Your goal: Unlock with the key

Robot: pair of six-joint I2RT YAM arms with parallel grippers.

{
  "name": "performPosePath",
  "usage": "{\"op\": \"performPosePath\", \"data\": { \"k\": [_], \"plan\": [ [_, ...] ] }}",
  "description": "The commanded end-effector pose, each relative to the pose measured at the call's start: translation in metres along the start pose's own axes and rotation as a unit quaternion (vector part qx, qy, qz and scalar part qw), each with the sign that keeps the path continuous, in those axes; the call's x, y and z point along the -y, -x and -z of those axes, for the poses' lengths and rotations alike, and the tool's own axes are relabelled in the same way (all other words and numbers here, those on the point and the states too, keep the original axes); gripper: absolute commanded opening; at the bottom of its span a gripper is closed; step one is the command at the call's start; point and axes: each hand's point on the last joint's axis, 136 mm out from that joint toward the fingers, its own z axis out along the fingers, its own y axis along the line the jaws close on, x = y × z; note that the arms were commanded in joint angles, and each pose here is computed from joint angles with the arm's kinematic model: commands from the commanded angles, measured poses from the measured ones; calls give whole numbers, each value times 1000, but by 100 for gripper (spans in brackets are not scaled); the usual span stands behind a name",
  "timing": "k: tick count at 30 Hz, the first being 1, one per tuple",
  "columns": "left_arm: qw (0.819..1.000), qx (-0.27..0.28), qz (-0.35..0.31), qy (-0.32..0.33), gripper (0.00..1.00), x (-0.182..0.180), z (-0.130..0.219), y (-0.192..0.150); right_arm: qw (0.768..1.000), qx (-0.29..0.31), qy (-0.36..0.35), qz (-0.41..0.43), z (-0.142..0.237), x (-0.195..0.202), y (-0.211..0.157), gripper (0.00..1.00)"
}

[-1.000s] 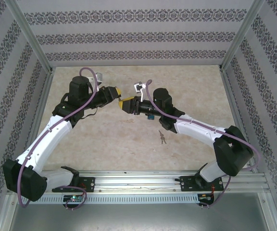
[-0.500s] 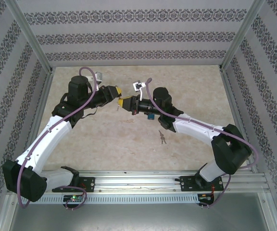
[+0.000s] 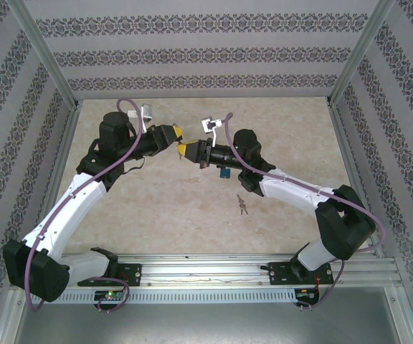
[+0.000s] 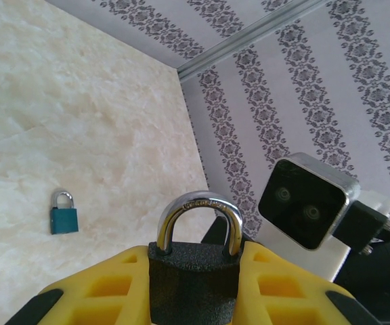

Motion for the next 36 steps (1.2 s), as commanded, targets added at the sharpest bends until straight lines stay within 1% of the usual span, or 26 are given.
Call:
{"op": "performPosePath", "data": {
  "k": [1, 2, 4, 5, 10, 13, 17, 19, 21, 24, 26, 27, 31, 33, 34, 35, 36],
  "plan": [
    [996, -44, -24, -73, 16, 36, -2, -15, 998, 35, 43, -21, 4, -8, 27, 0],
    [996, -48, -25, -75, 16, 36, -3, -17, 998, 34, 58, -17, 3, -14, 29, 0],
    [995, -54, -28, -79, 15, 39, -4, -19, 998, 30, 46, -9, 3, -14, 28, 0],
    [995, -57, -29, -79, 15, 39, -5, -20, 998, 34, 52, -1, 5, -17, 28, 0],
    [994, -59, -34, -88, 14, 42, -3, -21, 994, 26, 108, -20, 8, -33, 36, 0],
    [993, -55, -36, -102, 14, 47, -3, -20, 994, 14, 110, -23, 8, -31, 30, 0],
    [991, -51, -41, -119, 14, 54, 0, -19, 991, -1, 133, -30, 8, -35, 22, 0],
    [992, -48, -42, -113, 14, 53, 1, -18, 991, -1, 127, -33, 9, -33, 23, 0],
    [993, -42, -42, -101, 14, 51, 2, -16, 995, 3, 92, -26, 11, -23, 21, 5],
    [994, -39, -43, -96, 14, 50, 2, -14, 998, 9, 59, -18, 17, -13, 18, 5],
    [994, -36, -41, -93, 14, 48, 2, -13, 998, 10, 54, -22, 20, -9, 17, 6],
    [994, -34, -42, -93, 14, 48, 2, -12, 998, 10, 56, -22, 22, -8, 16, 0],
    [993, -37, -38, -106, 14, 49, 0, -14, 998, 14, 56, -25, 23, -7, 14, 0],
    [993, -37, -32, -106, 15, 48, -2, -14, 997, 9, 69, -31, 20, -9, 16, 0],
    [994, -34, -31, -103, 15, 46, -3, -13, 997, 7, 66, -30, 19, -9, 16, 4],
    [995, -30, -31, -95, 14, 43, -2, -12, 998, 8, 51, -28, 19, -4, 15, 13],
    [995, -26, -30, -87, 14, 41, -2, -11, 999, 7, 35, -19, 21, 0, 13, 19]
  ]
}}
